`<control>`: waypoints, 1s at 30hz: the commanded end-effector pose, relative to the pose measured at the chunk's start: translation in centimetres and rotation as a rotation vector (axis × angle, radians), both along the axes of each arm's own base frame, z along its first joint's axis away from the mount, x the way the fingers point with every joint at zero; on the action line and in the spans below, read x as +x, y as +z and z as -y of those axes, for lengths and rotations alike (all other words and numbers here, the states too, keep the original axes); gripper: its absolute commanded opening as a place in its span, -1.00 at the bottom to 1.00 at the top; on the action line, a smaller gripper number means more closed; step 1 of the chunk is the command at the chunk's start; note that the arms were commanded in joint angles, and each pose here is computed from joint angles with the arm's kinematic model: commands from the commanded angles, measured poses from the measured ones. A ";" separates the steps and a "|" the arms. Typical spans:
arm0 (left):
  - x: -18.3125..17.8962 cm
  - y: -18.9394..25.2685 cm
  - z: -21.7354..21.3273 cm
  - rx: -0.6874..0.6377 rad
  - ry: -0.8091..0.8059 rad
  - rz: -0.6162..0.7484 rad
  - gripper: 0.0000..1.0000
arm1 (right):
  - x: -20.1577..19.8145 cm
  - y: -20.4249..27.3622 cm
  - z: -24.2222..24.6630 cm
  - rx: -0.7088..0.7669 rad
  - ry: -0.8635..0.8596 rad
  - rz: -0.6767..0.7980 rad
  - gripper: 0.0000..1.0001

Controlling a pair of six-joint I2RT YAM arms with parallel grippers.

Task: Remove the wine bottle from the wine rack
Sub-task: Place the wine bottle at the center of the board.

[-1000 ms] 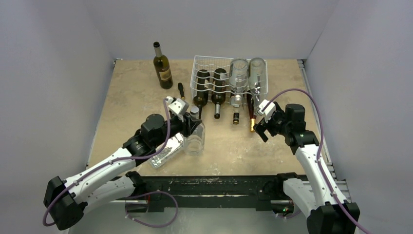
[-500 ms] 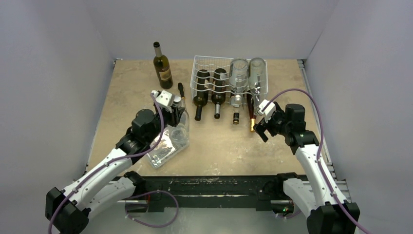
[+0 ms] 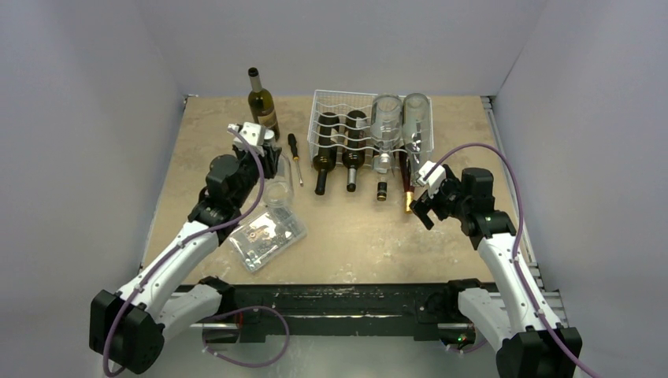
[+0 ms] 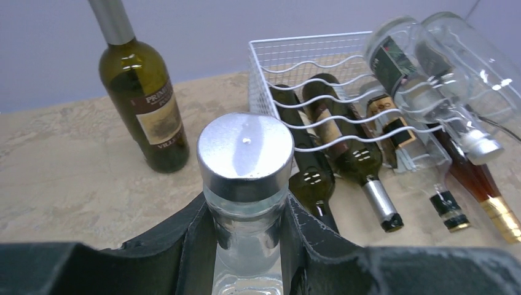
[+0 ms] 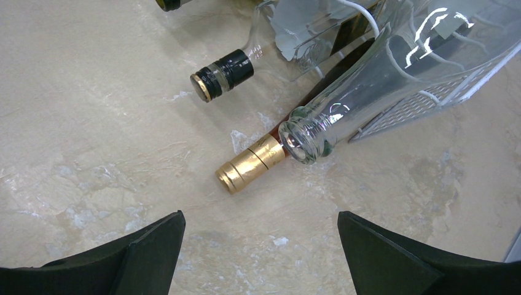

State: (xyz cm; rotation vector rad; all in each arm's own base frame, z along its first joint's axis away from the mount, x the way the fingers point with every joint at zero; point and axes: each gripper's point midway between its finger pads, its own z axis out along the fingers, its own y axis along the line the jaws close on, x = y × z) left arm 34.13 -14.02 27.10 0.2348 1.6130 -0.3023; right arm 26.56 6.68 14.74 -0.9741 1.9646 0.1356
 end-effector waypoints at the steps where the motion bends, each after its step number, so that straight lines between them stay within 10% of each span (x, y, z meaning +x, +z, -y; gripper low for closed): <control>1: 1.8 12.8 -2.3 -0.160 0.060 0.372 -1.00 | 0.1 0.0 0.0 -0.006 0.010 0.009 0.98; 30: 13.7 9.2 -9.3 -0.071 0.111 0.502 -1.00 | 0.2 -1.4 -0.1 -0.013 0.023 -0.045 0.98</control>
